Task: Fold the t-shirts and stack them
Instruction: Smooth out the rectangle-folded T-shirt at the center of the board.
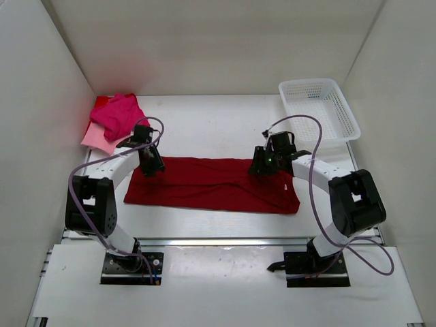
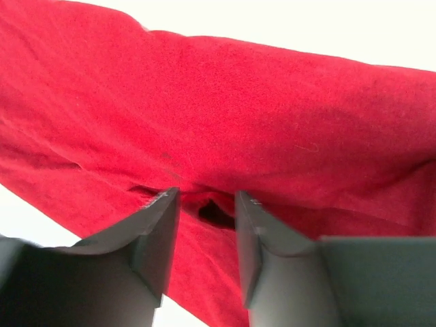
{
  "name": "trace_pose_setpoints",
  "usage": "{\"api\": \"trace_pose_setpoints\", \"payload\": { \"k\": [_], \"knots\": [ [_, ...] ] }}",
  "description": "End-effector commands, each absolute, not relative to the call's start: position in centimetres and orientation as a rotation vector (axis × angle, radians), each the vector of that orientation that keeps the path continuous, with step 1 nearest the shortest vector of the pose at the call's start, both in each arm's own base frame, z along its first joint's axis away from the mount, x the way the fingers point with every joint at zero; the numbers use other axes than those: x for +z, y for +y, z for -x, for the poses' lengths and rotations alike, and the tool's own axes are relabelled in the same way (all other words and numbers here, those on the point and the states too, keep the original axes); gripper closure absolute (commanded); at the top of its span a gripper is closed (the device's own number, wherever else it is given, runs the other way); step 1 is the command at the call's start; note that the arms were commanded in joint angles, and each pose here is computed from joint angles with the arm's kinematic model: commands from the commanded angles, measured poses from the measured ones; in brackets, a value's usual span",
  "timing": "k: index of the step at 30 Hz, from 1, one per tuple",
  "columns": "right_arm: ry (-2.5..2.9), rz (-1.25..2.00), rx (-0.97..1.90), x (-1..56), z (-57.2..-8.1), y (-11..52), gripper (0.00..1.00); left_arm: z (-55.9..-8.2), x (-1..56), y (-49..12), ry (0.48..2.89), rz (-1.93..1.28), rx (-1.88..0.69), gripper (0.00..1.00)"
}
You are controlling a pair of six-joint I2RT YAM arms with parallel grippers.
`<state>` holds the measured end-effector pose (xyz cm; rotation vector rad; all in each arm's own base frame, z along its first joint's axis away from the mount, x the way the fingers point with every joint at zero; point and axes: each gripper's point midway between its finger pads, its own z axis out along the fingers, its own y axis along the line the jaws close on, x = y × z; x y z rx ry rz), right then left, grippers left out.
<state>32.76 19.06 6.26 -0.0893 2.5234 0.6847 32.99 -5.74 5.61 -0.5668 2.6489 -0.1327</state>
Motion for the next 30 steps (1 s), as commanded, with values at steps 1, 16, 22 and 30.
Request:
{"api": "trace_pose_setpoints", "payload": {
  "k": [1,16,22,30],
  "knots": [
    [2.446,0.142,0.739,7.7,-33.5,20.2,0.67,-34.0,8.1,-6.7,2.57,0.533,-0.217,0.53],
    [2.528,0.193,0.865,9.0,-24.7,23.0,1.0,-34.8,8.9,-7.5,2.533,0.537,-0.267,0.54],
    [2.585,0.186,0.947,8.7,-21.9,24.7,0.73,-34.9,8.6,-7.3,2.537,0.563,-0.262,0.54],
    [2.508,0.093,0.786,10.5,-26.2,20.2,0.78,-35.9,9.4,-8.5,2.523,0.521,-0.284,0.54]
  ]
}}
